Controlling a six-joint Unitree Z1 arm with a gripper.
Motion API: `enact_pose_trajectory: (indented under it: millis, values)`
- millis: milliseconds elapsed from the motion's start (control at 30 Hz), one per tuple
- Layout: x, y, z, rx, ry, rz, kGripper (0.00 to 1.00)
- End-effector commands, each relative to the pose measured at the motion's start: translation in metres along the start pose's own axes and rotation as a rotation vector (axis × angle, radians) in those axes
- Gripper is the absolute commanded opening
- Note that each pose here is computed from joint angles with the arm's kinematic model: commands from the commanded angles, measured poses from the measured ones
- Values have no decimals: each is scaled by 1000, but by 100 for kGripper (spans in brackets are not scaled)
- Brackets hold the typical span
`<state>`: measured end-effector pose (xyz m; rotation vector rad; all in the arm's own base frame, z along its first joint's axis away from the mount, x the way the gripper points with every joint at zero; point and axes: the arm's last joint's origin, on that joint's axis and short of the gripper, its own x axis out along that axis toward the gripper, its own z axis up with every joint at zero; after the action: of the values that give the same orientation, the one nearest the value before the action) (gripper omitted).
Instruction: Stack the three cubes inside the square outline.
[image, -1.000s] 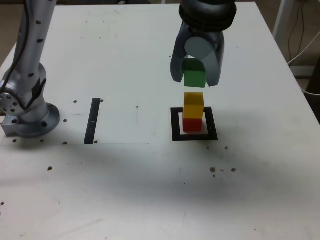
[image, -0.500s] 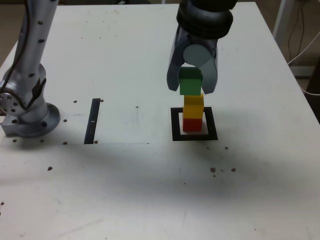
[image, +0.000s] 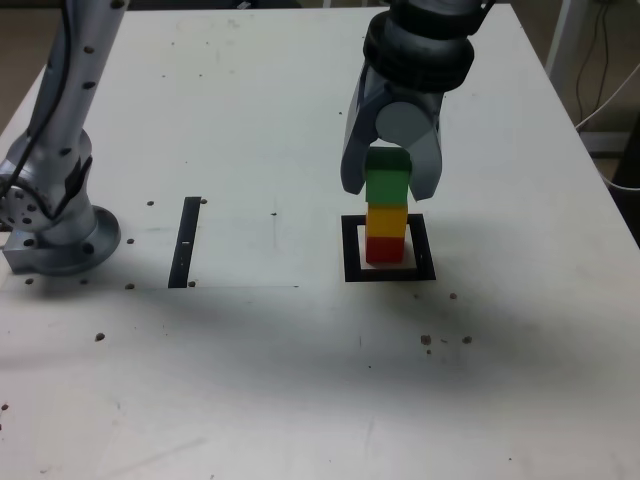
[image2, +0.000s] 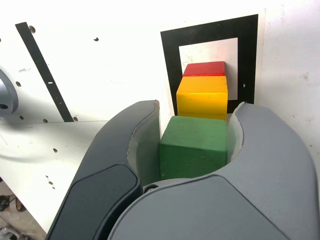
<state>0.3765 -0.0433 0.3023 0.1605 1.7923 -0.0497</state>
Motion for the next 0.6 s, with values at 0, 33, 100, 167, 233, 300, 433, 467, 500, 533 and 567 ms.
enact_pose_trajectory:
  millis: [0, 33, 100, 167, 233, 300, 433, 467, 500, 533, 567]
  values:
    - [3, 3, 1, -7, 19, -4, 28]
    - [4, 3, 1, -8, 21, -5, 28]
    - [5, 5, 1, -10, 24, -6, 28]
    - [6, 5, 2, -10, 26, -6, 28]
    - [7, 5, 3, -10, 27, -6, 28]
    - [8, 5, 4, -10, 28, -8, 28]
    - [10, 5, 5, -10, 32, -10, 28]
    - [10, 5, 6, -10, 33, -10, 28]
    - [11, 5, 6, -10, 34, -10, 28]
    - [12, 5, 6, -10, 35, -10, 28]
    - [12, 5, 7, -10, 36, -10, 28]
